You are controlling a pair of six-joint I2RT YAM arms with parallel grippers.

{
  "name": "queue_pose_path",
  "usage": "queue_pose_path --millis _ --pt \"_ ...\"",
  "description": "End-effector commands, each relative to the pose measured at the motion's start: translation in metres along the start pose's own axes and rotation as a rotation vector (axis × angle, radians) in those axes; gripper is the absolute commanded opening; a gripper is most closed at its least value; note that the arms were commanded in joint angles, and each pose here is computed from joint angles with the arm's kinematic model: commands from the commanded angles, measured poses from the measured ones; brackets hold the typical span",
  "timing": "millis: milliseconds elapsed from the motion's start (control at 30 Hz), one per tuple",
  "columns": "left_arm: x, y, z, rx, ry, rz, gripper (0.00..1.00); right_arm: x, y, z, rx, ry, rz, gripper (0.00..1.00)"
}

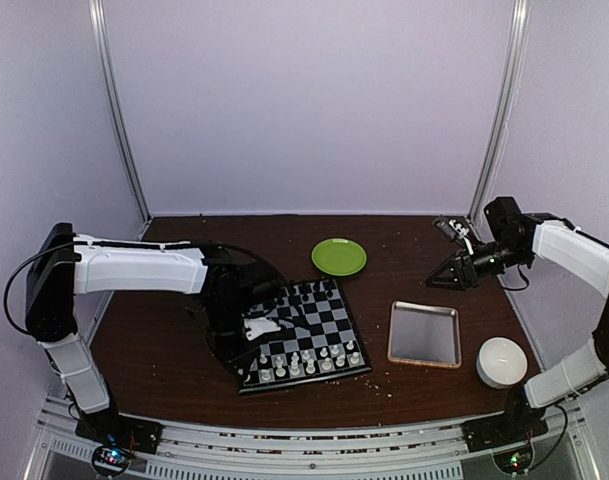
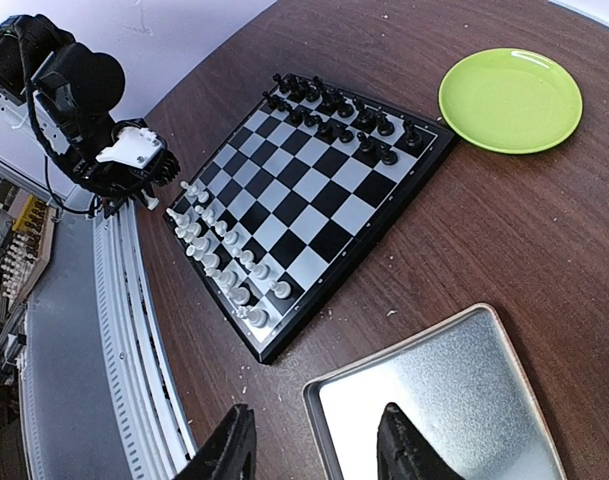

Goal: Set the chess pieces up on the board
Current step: Place the rook at a1.

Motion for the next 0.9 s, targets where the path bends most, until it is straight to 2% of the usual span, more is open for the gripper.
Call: queue_pose_path --millis 0,867 --pt "0.014 -0.001 0.004 0.055 -0.021 -0.037 0.06 0.005 -0.003 0.003 0.010 -0.017 0.000 0.41" --pt "0.011 0.020 0.012 0.132 -0.035 -0.004 0.10 0.002 0.000 0.002 0.030 -0.005 0.016 0.40"
Point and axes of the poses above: each gripper's point midway between its finger pads, its own y axis out along the fingers, its own z axis along the line the jaws close on, x = y × z, the point moved 1 cm from there along -y, back along the fingers, and after that the axes turned 7 degrees about y, right-handed, at the moved point
